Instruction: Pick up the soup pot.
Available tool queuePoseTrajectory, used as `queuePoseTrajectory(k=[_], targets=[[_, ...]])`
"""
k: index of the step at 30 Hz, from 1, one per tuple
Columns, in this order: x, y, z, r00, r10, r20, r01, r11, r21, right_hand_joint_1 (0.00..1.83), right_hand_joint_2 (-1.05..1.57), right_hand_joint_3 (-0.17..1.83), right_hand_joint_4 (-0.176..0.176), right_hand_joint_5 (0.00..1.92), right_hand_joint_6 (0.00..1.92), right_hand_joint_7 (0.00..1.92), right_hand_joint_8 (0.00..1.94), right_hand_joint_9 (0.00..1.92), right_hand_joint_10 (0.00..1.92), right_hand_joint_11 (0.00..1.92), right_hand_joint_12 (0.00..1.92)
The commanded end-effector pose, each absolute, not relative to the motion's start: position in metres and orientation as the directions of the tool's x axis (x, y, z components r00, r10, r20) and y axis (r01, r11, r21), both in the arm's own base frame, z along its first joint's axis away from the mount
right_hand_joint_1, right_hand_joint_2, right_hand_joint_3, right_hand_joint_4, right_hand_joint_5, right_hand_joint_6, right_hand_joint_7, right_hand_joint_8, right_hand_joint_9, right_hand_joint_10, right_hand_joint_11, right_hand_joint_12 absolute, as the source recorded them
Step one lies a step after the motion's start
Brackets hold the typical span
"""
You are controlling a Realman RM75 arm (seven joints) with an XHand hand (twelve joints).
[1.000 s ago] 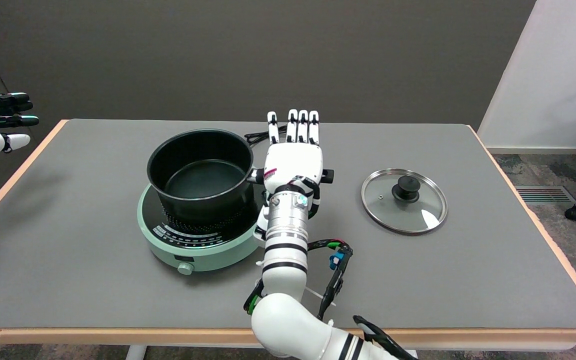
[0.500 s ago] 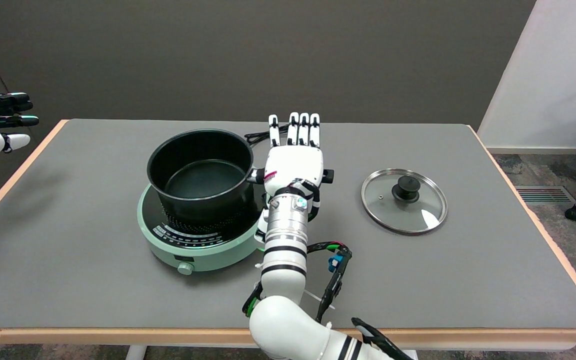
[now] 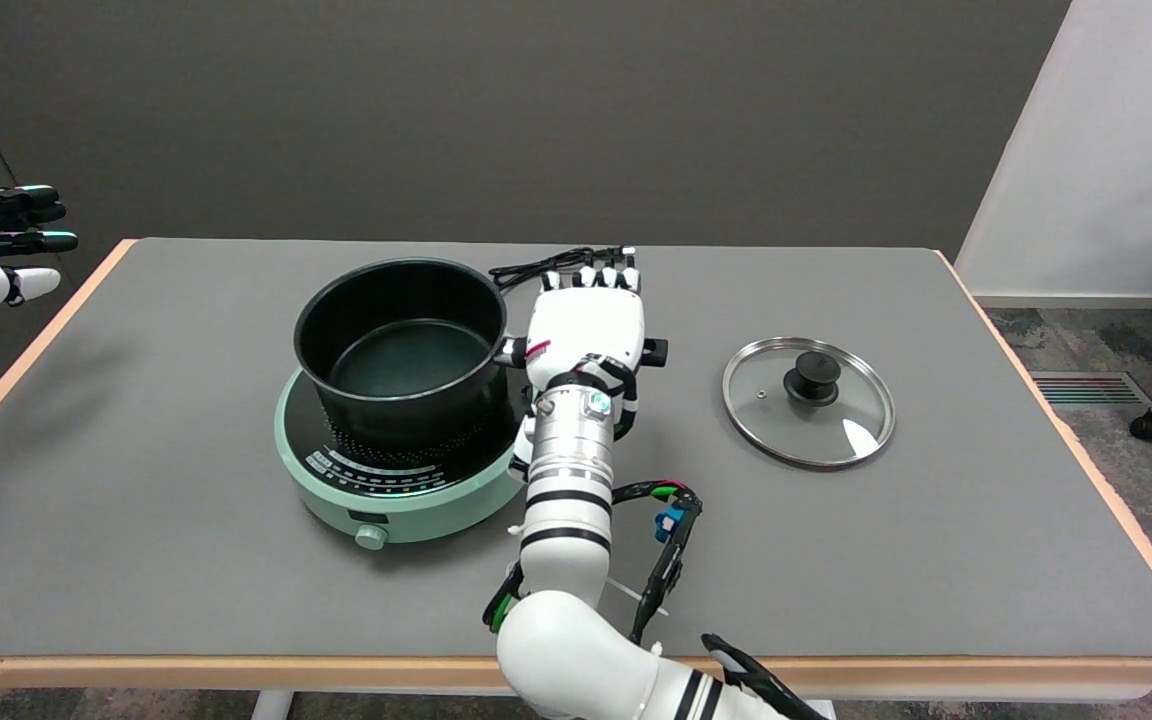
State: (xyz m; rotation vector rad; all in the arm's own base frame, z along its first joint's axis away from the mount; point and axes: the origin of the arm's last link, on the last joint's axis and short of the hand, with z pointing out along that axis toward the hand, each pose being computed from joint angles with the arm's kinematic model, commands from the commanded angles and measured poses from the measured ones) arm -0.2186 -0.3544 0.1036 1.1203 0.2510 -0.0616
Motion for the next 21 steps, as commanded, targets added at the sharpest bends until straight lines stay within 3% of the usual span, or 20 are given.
queuePoseTrajectory(k=[1, 9, 10, 11, 16, 21], targets=[[-0.2161, -0.3544, 0.1033, 0.966, 0.08, -0.247, 0.189, 0.435, 0.88, 1.2, -1.05, 1.81, 0.176, 0.48, 0.48, 0.48, 0.48, 0.48, 0.48, 0.48, 0.48], [-0.2137, -0.3555, 0.1026, 0.963, 0.095, -0.251, 0.192, 0.413, 0.89, 1.22, -0.97, 1.45, 0.176, 0.77, 0.77, 0.77, 0.77, 0.77, 0.77, 0.77, 0.77], [-0.2133, -0.3555, 0.1024, 0.963, 0.097, -0.25, 0.19, 0.411, 0.891, 1.22, -0.96, 1.41, 0.099, 0.8, 0.8, 0.8, 0.8, 0.8, 0.8, 0.8, 0.8], [-0.2133, -0.3555, 0.1026, 0.964, 0.096, -0.249, 0.189, 0.411, 0.892, 1.22, -0.94, 1.37, 0.073, 0.86, 0.86, 0.86, 0.86, 0.86, 0.86, 0.86, 0.86], [-0.2136, -0.3552, 0.1031, 0.966, 0.094, -0.243, 0.184, 0.41, 0.893, 1.23, -0.91, 1.28, 0.046, 0.94, 0.94, 0.94, 0.94, 0.94, 0.94, 0.94, 0.94], [-0.2135, -0.356, 0.1034, 0.967, 0.092, -0.237, 0.18, 0.409, 0.895, 1.23, -0.86, 1.32, 0.029, 1.0, 1.0, 1.0, 1.0, 1.0, 1.0, 1.0, 1.0]])
